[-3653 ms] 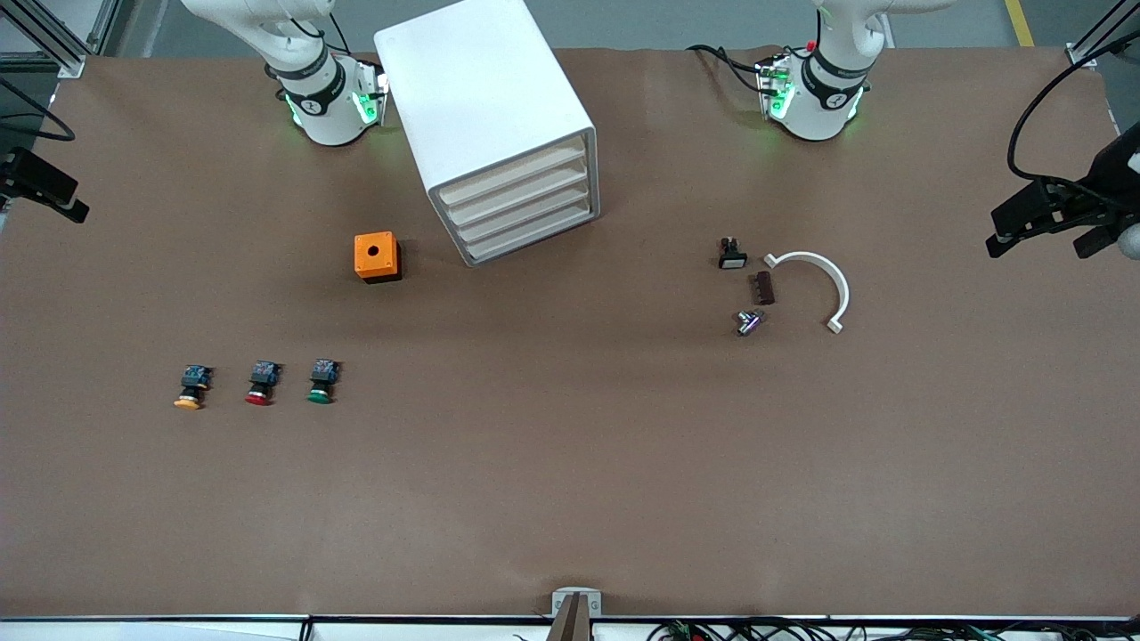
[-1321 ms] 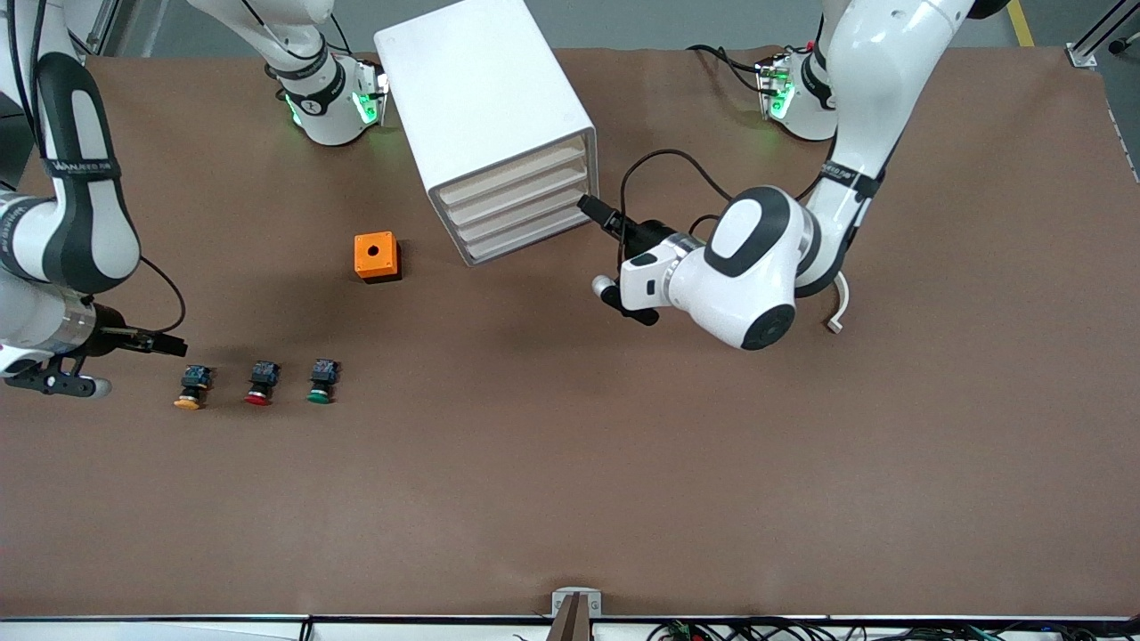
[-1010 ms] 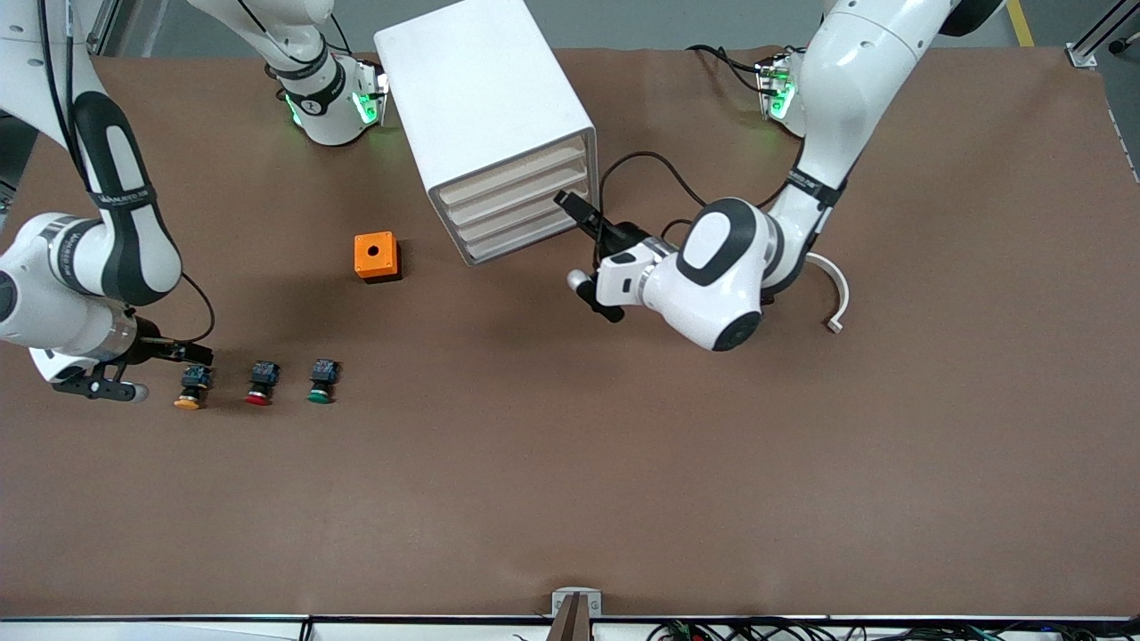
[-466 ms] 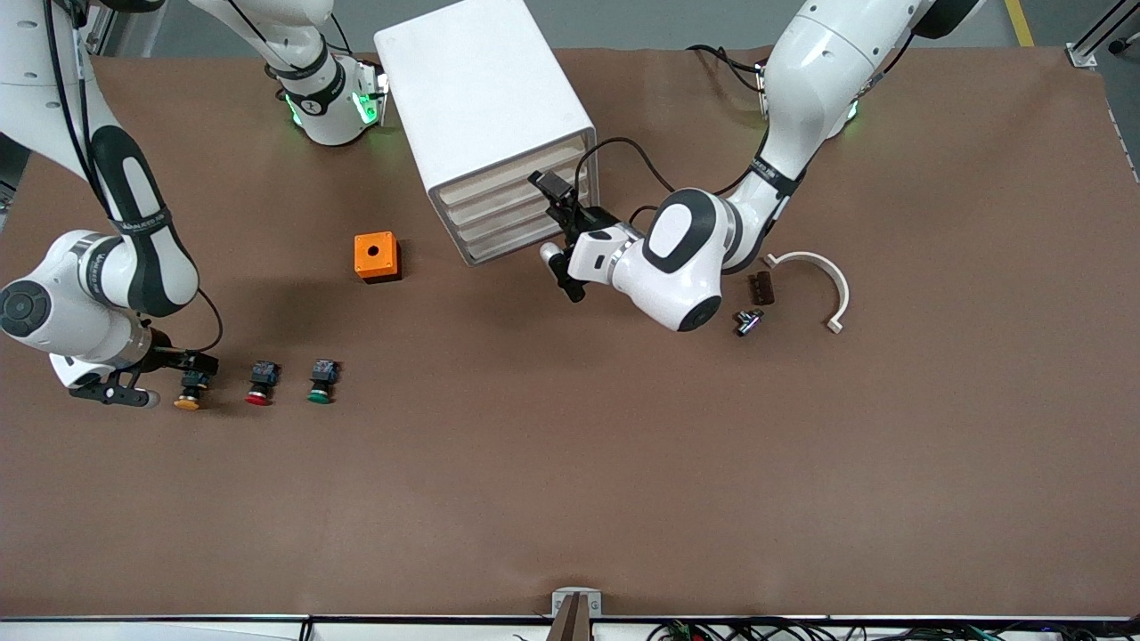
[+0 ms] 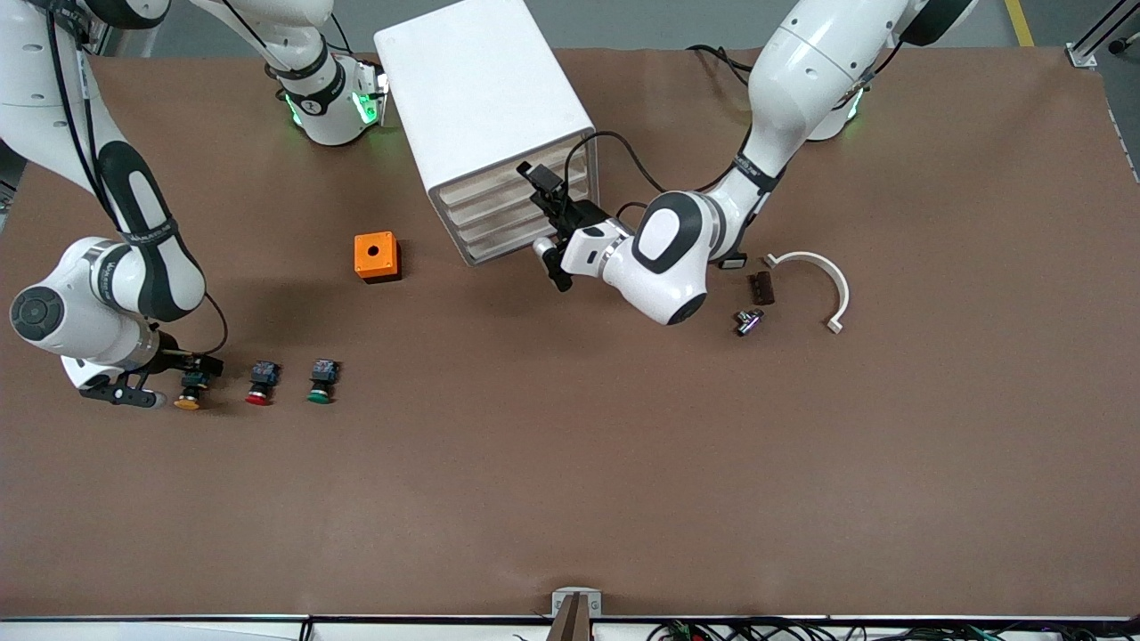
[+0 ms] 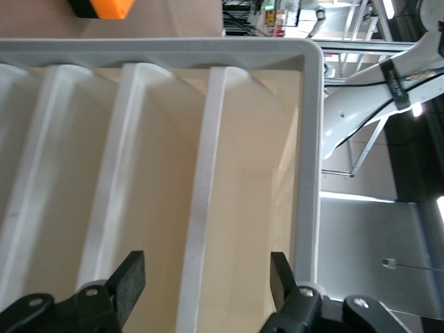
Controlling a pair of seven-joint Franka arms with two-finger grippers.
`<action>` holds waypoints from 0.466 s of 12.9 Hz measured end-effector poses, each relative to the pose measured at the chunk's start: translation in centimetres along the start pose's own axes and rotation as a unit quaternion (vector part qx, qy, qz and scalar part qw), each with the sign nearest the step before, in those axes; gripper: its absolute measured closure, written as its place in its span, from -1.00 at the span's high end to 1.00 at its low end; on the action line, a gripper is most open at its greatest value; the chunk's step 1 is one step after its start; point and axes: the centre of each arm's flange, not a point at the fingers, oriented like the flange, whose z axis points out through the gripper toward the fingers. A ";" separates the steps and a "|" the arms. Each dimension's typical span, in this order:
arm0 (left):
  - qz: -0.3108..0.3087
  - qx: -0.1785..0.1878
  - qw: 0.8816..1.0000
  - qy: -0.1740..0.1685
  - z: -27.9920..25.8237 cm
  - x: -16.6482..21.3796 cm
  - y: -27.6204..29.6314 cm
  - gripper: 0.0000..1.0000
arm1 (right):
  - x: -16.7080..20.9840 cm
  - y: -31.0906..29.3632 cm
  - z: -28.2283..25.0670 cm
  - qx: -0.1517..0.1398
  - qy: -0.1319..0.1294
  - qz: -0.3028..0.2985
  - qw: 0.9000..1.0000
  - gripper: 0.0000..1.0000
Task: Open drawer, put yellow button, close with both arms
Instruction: 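Pull the drawer open with the left gripper while the right gripper grasps the button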
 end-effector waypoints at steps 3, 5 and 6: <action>0.007 -0.006 1.000 0.014 2.3 0.4 0.0 0.45 | 0.1 -0.1 0.2 0.000 0.002 -0.001 1.000 0.46; 0.019 -0.007 1.000 0.016 2.6 0.4 0.0 0.15 | 0.6 -0.2 -0.3 0.000 0.008 -0.002 1.000 -0.02; 0.022 -0.007 1.000 0.016 2.6 0.4 -0.1 0.15 | 0.7 -0.2 -0.4 0.000 0.009 -0.002 1.000 -0.02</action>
